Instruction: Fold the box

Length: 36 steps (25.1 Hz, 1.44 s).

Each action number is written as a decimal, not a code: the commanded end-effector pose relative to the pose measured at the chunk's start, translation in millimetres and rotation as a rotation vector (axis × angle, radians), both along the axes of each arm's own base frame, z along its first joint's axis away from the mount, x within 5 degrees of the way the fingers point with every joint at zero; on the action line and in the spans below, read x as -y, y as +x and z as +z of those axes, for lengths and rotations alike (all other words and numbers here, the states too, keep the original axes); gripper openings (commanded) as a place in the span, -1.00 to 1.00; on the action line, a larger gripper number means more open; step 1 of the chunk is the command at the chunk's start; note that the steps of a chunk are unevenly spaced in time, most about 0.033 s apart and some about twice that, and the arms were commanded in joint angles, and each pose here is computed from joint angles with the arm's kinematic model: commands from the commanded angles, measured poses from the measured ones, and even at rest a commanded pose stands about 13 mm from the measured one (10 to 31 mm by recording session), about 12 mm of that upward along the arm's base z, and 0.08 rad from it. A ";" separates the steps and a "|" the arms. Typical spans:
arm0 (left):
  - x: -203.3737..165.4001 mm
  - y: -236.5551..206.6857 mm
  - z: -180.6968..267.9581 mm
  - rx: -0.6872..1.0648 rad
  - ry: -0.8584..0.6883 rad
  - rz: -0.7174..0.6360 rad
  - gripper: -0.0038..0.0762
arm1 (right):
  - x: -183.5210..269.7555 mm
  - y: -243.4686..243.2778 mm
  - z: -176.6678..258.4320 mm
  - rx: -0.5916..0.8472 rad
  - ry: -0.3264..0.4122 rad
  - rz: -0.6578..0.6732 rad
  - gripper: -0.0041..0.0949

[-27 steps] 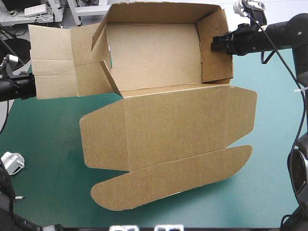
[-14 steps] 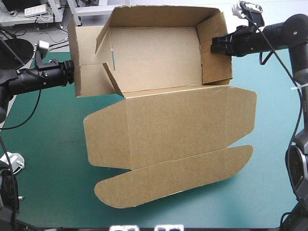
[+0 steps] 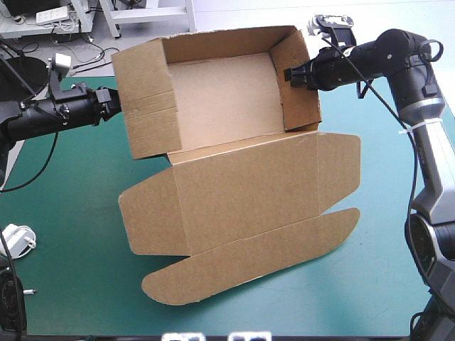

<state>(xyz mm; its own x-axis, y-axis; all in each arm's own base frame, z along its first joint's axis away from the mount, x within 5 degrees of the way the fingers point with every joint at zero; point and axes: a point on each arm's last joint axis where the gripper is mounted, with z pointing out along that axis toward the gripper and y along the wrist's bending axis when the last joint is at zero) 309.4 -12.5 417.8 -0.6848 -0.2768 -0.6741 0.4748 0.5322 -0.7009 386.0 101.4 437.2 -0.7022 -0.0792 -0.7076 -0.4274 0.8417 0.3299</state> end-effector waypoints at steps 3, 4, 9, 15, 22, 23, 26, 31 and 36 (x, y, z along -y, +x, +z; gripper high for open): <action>29.8 -22.9 28.1 0.069 -0.071 -0.153 -0.90 | -2.2 -8.3 27.9 0.099 0.104 -0.042 -0.95; 32.8 -23.3 28.1 0.070 -0.070 -0.163 -0.90 | -2.4 -7.0 26.8 0.097 0.106 -0.045 -0.95; 43.2 -25.2 28.1 0.069 -0.072 -0.200 -0.90 | -3.0 -1.1 22.1 0.090 0.115 -0.058 -0.95; 45.5 -25.6 28.1 0.069 -0.072 -0.208 -0.90 | -3.4 5.2 17.0 0.089 0.119 -0.070 -0.95; 45.0 -25.3 26.1 0.065 -0.049 -0.204 -0.90 | -2.2 9.0 16.9 0.111 0.119 -0.094 -0.95; 44.8 -25.2 25.2 0.063 -0.038 -0.203 -0.90 | -2.2 9.0 16.9 0.111 0.119 -0.094 -0.95; 43.6 -24.1 21.6 0.056 0.005 -0.191 -0.85 | -2.3 9.0 16.9 0.109 0.123 -0.095 -0.95; 43.9 -24.9 21.6 0.054 0.004 -0.200 -0.32 | -1.7 9.2 16.6 0.111 0.114 -0.098 -0.95; 44.3 -28.8 25.0 0.066 0.006 -0.200 -0.16 | -0.1 9.4 15.2 0.108 0.090 -0.105 -0.95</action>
<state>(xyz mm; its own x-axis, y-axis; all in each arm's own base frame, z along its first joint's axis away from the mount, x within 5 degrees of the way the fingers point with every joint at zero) 303.5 -47.5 414.8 -0.7133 -0.1515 -0.6843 0.5323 0.5181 -0.6695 411.6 102.0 414.9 -0.7121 -0.0174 -0.7019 -0.3504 0.8751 0.3338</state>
